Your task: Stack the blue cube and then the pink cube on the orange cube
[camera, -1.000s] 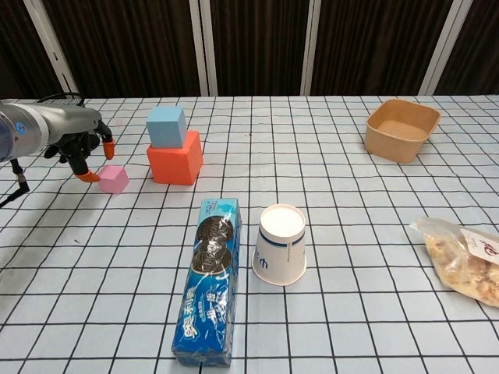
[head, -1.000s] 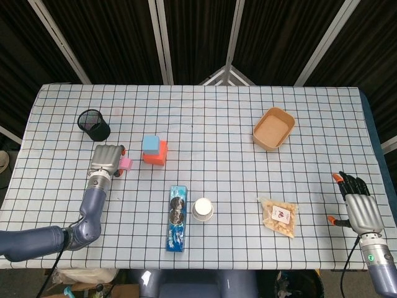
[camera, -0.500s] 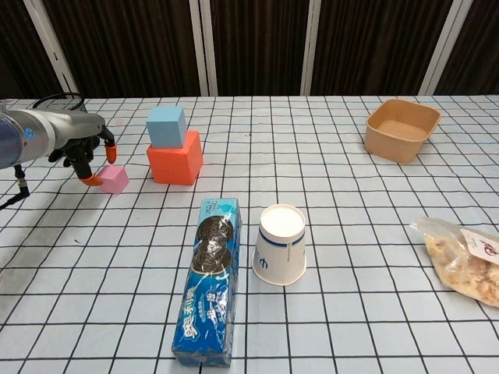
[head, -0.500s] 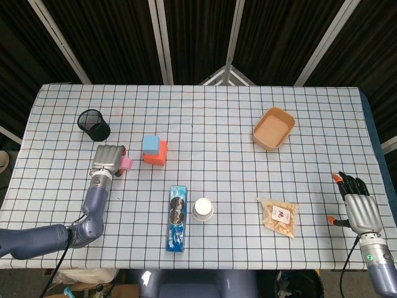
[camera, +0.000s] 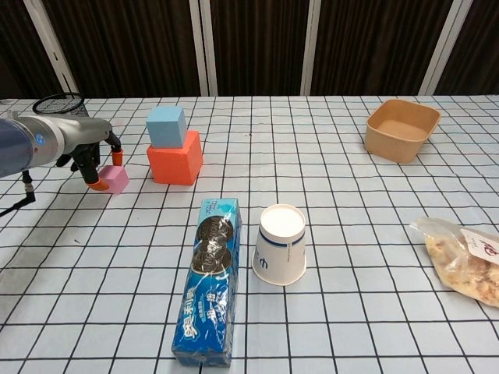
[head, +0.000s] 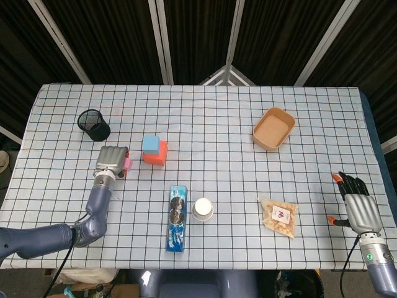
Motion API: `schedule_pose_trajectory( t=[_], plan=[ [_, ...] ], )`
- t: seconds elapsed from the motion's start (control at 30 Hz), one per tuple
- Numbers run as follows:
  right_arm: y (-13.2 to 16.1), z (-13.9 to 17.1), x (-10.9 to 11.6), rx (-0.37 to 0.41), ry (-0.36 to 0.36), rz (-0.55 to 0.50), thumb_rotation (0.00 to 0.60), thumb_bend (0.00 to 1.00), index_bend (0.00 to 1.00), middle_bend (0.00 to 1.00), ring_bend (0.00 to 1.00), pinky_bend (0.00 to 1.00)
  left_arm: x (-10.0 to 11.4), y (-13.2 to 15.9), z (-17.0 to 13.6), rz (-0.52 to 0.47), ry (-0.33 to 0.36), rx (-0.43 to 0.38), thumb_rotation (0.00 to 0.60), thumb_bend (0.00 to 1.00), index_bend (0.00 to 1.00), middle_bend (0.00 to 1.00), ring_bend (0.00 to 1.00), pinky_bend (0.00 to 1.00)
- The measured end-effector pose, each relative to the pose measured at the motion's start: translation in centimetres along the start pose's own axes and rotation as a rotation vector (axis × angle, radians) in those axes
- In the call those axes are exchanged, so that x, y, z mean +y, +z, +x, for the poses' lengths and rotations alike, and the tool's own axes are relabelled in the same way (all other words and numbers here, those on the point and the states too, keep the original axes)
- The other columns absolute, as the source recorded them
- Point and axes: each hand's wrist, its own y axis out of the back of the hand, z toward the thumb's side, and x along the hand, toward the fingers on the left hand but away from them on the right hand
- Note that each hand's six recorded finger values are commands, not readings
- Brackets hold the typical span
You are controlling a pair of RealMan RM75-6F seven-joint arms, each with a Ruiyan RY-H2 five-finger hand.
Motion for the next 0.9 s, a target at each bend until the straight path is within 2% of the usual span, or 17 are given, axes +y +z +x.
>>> schedule_pose_trajectory(
  t=[0.9],
  plan=[
    [-0.01,-0.23,-0.51,-0.009,0.022,-0.002,0.600,0.09,0.00,0.04,0.03,0.04,0.14,-0.45,0.10,-0.021,-0.003,0.012,0.600,0.34,0.40,0.86,0.70,0.72]
  ],
)
